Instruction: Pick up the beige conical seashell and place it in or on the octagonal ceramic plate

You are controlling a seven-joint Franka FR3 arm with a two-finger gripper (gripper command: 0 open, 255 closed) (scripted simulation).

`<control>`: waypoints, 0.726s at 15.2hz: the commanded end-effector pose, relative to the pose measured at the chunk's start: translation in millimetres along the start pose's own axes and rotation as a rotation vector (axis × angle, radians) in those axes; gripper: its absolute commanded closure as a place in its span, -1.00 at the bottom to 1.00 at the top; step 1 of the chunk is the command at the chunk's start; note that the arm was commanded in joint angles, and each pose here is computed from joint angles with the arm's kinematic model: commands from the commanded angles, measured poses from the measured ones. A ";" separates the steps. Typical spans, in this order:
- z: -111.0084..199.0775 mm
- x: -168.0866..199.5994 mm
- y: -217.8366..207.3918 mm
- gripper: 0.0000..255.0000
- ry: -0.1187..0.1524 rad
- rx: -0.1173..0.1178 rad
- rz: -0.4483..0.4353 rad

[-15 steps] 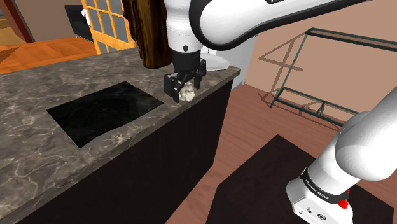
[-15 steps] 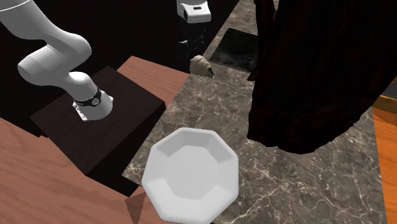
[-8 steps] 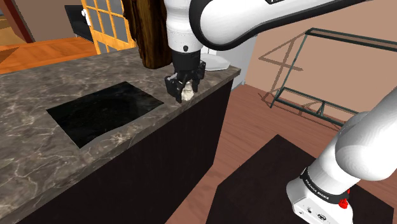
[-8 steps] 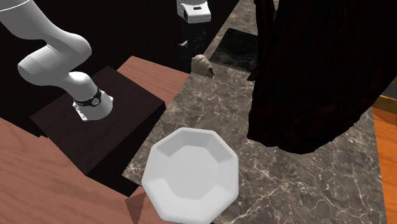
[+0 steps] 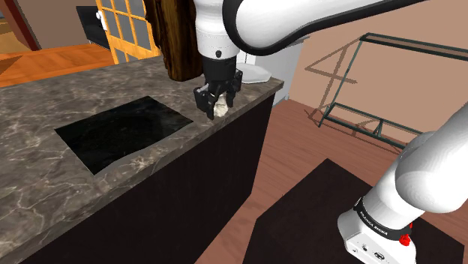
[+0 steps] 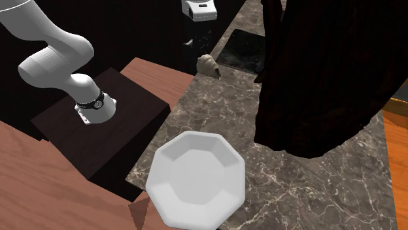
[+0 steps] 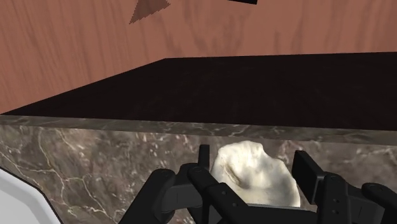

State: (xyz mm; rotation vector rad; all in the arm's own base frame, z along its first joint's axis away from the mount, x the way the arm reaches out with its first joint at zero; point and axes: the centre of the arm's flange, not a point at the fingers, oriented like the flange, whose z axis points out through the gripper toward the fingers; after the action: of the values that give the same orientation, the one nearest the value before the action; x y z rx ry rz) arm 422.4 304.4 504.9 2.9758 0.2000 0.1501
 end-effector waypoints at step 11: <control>-61.2 5.9 11.4 1.00 0.000 0.000 0.000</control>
State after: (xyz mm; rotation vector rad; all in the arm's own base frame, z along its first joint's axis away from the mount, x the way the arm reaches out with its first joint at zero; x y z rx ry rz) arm 423.2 303.1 561.0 2.9759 0.2000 0.1506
